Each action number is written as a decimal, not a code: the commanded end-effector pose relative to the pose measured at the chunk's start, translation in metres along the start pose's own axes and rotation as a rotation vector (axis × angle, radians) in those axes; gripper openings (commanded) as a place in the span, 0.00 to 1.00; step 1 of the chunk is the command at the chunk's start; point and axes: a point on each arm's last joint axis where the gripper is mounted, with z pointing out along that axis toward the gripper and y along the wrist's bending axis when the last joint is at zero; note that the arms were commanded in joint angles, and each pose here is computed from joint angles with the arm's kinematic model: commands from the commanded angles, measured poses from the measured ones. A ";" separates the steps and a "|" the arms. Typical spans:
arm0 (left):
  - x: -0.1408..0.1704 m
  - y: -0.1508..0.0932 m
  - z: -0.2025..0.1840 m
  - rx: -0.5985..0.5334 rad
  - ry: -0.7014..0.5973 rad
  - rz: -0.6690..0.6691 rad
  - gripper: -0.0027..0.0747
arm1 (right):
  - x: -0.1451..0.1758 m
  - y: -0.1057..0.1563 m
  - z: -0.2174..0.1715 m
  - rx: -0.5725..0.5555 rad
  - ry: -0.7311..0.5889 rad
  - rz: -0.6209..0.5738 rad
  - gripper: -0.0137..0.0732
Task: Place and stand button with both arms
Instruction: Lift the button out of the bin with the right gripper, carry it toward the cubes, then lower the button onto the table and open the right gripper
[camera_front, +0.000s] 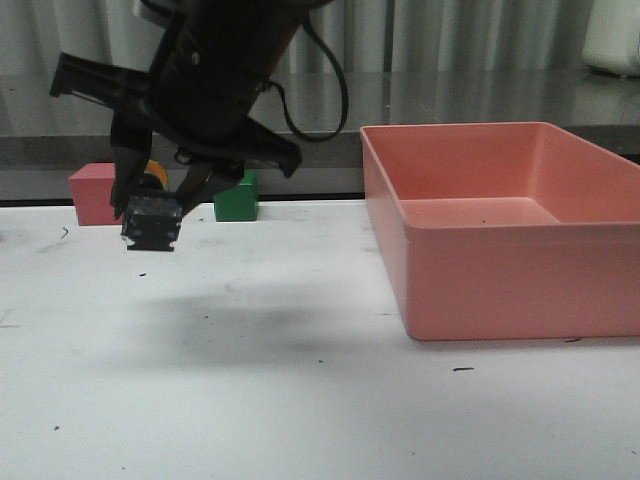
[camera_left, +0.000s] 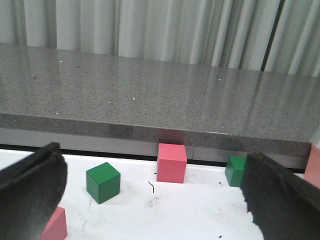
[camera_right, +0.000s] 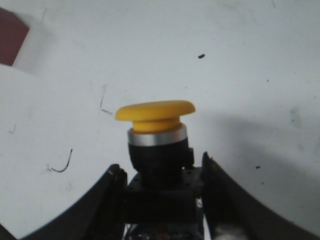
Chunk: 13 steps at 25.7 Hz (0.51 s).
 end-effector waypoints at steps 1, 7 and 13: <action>-0.019 -0.002 0.000 0.009 -0.112 -0.012 0.91 | -0.020 0.014 -0.021 -0.093 -0.128 0.142 0.42; -0.019 -0.002 0.000 0.009 -0.112 -0.012 0.91 | -0.020 0.007 -0.004 -0.081 -0.136 0.179 0.42; -0.019 -0.002 0.000 0.009 -0.112 -0.012 0.91 | -0.013 -0.003 0.013 -0.029 -0.084 0.163 0.42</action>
